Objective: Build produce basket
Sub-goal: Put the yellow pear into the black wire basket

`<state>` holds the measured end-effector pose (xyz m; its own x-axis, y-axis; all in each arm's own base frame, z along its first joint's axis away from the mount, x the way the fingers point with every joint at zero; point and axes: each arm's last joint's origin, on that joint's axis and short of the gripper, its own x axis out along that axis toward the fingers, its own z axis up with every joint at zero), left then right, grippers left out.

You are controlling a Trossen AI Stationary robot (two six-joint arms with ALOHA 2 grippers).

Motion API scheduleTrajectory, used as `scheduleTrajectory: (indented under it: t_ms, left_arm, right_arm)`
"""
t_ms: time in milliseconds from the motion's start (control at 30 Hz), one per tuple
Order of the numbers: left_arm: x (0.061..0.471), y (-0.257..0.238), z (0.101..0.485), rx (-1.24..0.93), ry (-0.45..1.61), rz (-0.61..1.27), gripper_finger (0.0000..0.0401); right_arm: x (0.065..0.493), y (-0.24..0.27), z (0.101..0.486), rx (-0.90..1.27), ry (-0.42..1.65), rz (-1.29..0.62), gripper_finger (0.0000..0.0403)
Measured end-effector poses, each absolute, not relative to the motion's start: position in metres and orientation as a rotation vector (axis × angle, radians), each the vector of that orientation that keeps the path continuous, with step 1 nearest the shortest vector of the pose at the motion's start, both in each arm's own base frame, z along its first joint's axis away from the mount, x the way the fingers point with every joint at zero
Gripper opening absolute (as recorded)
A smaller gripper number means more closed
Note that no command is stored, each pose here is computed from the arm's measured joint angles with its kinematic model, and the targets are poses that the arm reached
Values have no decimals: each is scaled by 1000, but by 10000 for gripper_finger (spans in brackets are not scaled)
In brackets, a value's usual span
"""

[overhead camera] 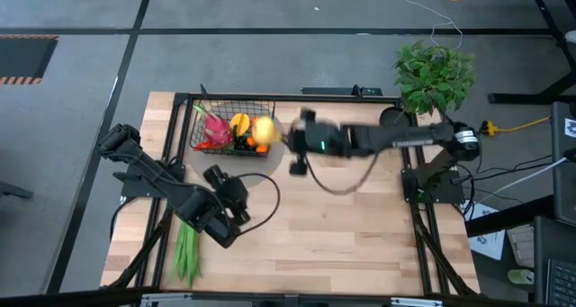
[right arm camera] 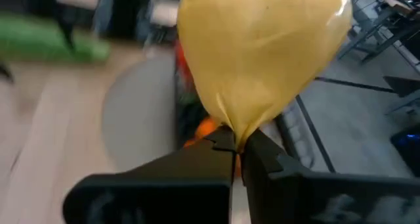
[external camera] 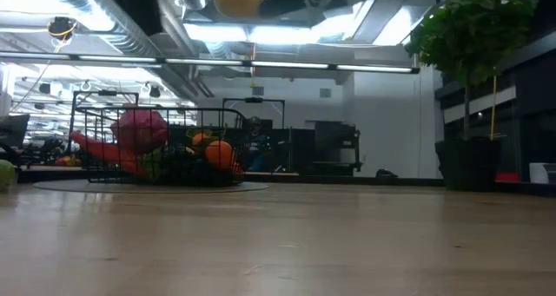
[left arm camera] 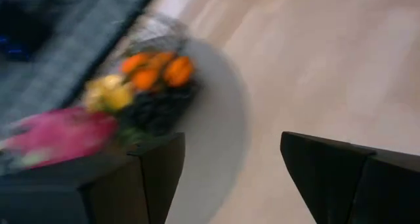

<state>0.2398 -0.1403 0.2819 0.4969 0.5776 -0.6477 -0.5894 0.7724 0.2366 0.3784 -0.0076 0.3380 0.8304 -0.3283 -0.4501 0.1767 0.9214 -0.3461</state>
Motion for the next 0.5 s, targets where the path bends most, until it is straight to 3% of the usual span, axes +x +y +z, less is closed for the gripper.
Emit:
scheduleTrajectory:
  t_ms: [200, 500]
  left_arm:
    - [225, -125, 289, -26, 791, 824, 243]
    - [208, -111, 303, -48, 671, 933, 243]
  right_arm:
    - [406, -73, 359, -184, 485, -281, 0]
    - [462, -119, 333, -98, 611, -214, 11]
